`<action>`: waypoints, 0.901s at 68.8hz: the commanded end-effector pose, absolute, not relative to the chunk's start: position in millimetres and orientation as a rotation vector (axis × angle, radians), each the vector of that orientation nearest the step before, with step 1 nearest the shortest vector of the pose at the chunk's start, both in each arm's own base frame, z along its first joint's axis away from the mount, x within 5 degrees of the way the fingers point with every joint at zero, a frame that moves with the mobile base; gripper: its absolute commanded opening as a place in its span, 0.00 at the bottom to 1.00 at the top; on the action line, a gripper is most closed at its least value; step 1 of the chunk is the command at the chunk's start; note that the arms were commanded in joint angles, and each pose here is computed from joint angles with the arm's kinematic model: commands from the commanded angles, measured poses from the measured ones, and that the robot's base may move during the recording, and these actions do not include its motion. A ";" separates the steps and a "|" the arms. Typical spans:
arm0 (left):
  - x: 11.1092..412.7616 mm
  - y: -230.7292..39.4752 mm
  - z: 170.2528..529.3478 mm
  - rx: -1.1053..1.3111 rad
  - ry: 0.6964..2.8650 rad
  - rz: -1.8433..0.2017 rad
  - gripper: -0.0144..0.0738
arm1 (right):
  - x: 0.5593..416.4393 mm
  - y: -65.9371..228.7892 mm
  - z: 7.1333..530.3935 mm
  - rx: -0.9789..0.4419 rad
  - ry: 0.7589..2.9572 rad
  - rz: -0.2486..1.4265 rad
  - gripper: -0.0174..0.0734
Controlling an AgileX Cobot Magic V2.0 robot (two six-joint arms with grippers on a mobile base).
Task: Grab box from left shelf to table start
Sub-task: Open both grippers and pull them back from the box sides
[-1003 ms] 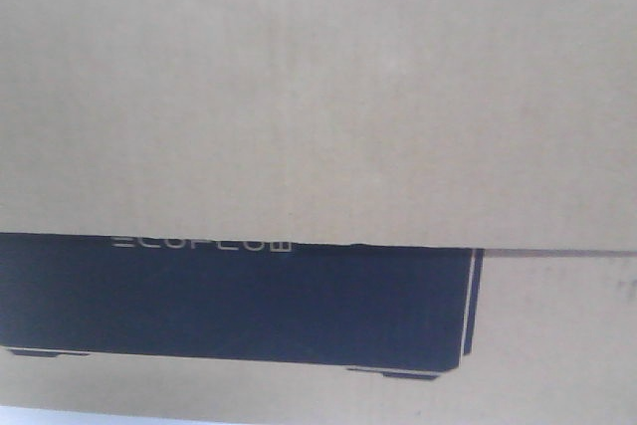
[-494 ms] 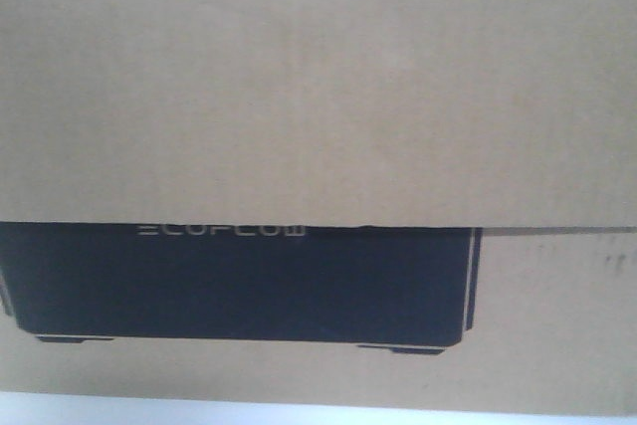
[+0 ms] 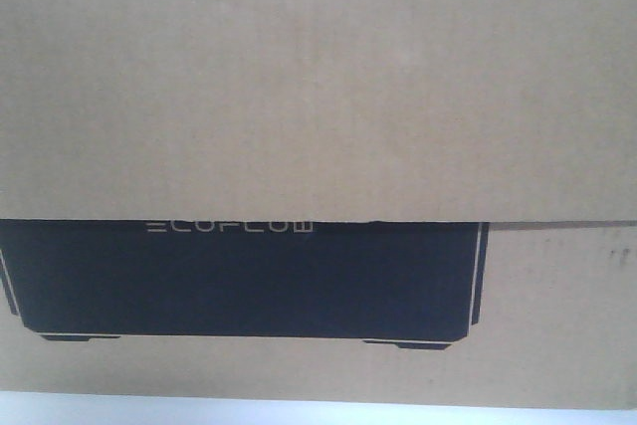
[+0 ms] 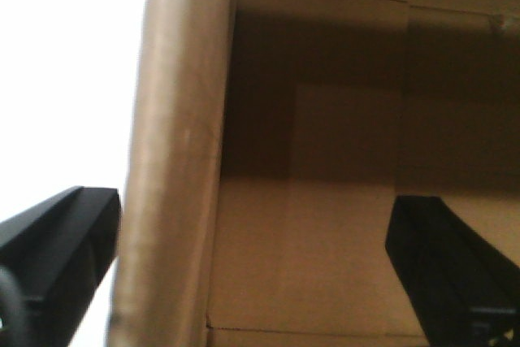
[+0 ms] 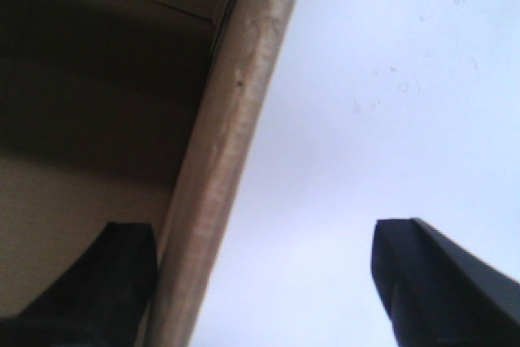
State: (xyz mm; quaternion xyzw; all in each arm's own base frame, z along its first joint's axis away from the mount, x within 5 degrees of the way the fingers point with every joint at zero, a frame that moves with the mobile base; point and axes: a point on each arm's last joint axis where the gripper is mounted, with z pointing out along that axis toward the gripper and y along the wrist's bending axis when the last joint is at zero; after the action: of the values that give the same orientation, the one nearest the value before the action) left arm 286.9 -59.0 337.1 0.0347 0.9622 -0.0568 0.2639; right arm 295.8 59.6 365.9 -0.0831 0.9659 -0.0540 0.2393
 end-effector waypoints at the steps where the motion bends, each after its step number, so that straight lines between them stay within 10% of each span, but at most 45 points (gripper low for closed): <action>1: 274.4 -58.1 377.5 0.102 2.442 -0.172 0.81 | 280.9 51.1 404.4 -0.178 2.470 -0.152 0.89; 36: 180.8 -33.7 453.4 0.150 2.116 -0.107 0.73 | 204.0 42.7 458.3 -0.122 2.161 0.087 0.85; 62: 92.1 -15.3 397.3 0.153 2.041 -0.105 0.49 | 130.0 25.7 395.6 -0.146 2.037 0.112 0.49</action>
State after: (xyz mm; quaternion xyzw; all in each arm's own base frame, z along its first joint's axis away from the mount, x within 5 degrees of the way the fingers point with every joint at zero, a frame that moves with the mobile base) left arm 107.2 -17.8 399.8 0.0594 0.8795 -0.0398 0.4705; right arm 144.0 29.7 393.3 -0.0567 0.8878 0.0412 0.4548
